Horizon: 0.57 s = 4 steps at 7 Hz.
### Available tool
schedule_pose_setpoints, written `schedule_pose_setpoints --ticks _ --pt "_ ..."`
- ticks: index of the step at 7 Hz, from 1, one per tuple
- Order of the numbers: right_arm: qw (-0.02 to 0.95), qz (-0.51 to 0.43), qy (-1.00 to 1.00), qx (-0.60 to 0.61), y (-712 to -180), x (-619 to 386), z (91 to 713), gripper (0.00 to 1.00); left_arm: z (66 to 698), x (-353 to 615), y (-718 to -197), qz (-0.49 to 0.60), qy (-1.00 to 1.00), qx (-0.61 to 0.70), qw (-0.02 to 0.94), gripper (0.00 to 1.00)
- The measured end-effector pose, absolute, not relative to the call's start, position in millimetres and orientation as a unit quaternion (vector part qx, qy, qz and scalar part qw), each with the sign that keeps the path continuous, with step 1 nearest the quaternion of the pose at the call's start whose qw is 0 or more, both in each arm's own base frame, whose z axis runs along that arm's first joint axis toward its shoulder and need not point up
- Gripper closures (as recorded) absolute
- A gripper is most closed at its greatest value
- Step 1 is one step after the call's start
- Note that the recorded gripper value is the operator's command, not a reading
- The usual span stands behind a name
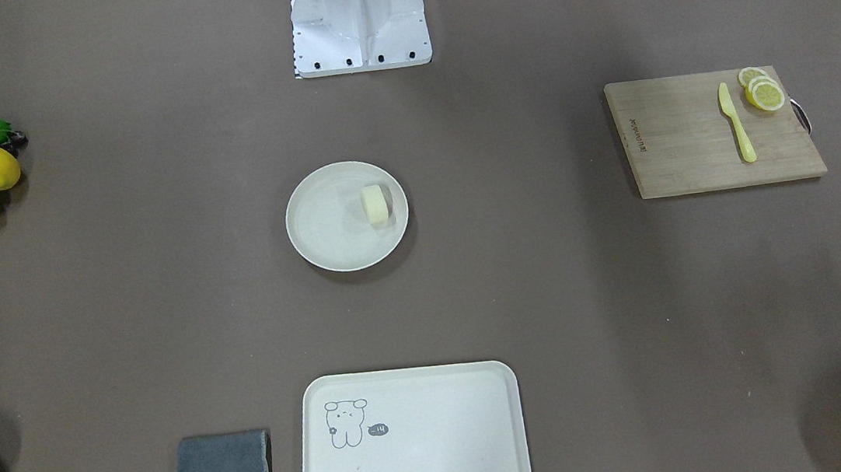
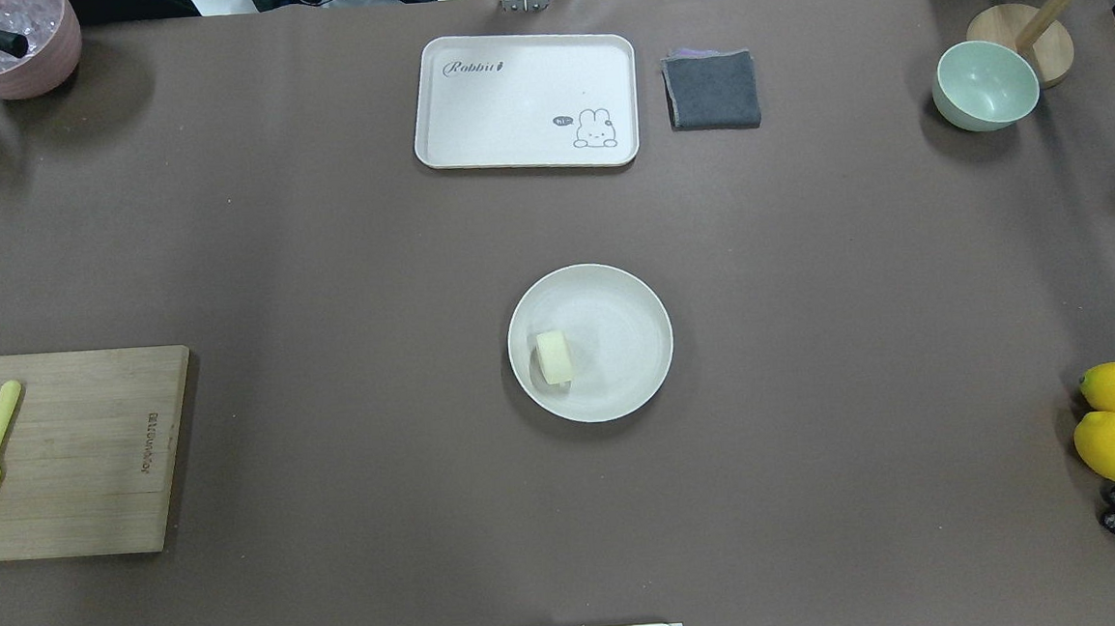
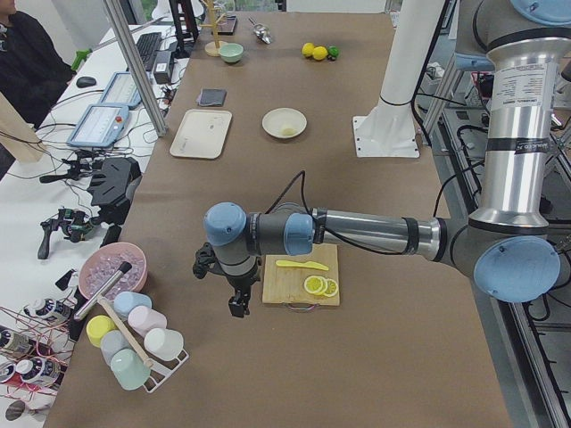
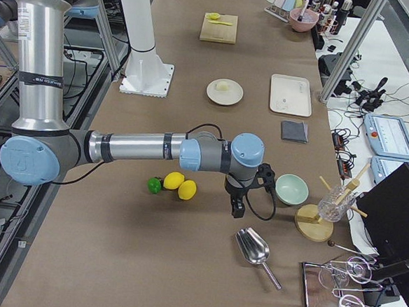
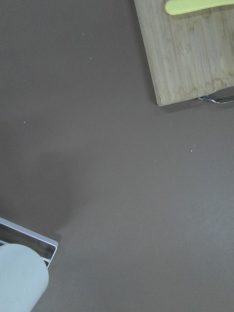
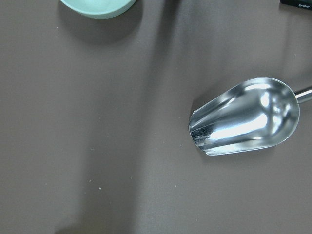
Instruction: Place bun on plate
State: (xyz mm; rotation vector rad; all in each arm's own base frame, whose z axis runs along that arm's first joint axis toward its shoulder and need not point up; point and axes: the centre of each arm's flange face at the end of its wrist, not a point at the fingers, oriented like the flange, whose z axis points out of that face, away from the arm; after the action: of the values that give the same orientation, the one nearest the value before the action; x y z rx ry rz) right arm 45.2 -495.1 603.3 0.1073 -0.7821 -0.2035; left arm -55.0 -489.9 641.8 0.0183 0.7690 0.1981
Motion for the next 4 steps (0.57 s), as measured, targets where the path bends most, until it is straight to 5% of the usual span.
schedule_pose_setpoints --ticks 4 --pt "0.917 -0.096 -0.384 0.051 -487.6 47.0 601.7 0.0 640.8 -57.8 -491.2 0.087 0.399 0.011 0.913 0.02"
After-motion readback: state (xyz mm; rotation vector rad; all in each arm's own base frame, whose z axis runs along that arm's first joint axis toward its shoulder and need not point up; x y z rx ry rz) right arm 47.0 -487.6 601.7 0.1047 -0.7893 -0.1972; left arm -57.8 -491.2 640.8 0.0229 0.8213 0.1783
